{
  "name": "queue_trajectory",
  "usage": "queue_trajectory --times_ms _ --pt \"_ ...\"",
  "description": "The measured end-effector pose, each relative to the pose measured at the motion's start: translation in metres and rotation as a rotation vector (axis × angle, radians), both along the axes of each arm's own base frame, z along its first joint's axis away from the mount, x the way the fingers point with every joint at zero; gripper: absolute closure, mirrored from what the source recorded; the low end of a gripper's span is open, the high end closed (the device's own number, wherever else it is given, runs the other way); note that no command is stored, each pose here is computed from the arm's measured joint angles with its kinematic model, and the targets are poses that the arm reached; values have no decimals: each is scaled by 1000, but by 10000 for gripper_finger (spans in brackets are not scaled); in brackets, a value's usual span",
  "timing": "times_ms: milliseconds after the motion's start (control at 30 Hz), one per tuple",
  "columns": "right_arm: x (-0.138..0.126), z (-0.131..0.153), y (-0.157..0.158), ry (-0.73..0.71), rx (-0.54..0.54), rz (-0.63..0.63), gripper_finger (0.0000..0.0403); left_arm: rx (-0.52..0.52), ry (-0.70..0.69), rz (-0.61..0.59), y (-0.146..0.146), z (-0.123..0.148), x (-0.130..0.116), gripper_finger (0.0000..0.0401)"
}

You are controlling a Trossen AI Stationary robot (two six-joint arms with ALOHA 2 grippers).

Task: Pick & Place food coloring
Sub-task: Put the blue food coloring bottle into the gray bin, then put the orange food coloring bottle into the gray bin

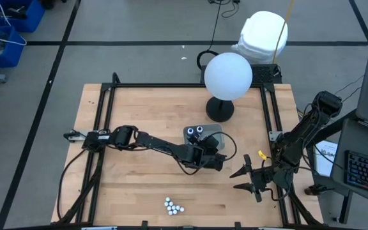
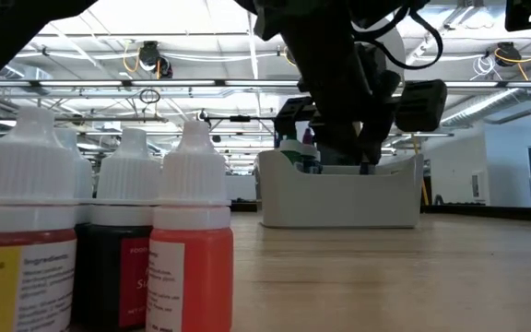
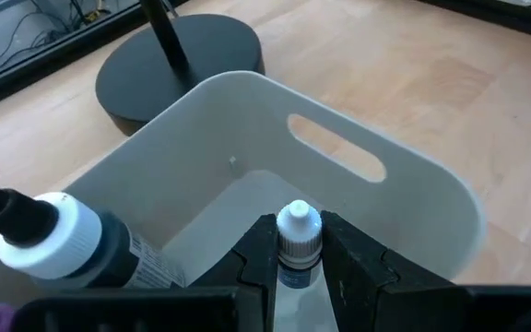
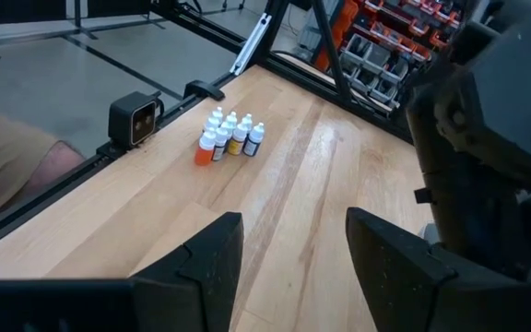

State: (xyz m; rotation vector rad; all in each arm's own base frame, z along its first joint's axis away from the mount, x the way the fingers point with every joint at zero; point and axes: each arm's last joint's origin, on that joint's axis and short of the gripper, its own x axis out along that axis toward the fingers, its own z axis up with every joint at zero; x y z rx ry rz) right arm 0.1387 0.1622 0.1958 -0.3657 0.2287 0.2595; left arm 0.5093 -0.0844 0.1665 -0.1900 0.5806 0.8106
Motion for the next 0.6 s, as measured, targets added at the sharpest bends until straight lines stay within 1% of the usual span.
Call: queue_trajectory --times_ms 167,233,467,600 --pt "0 0 0 2 7 -2 220 6 6 -6 0 0 0 324" --pt "0 0 0 2 9 -3 220 6 7 -7 0 0 0 312" --pt "0 0 0 2 10 -3 220 11 2 0 -1 0 0 247" --pt "0 0 0 2 10 -3 220 42 7 0 -4 1 -1 233"
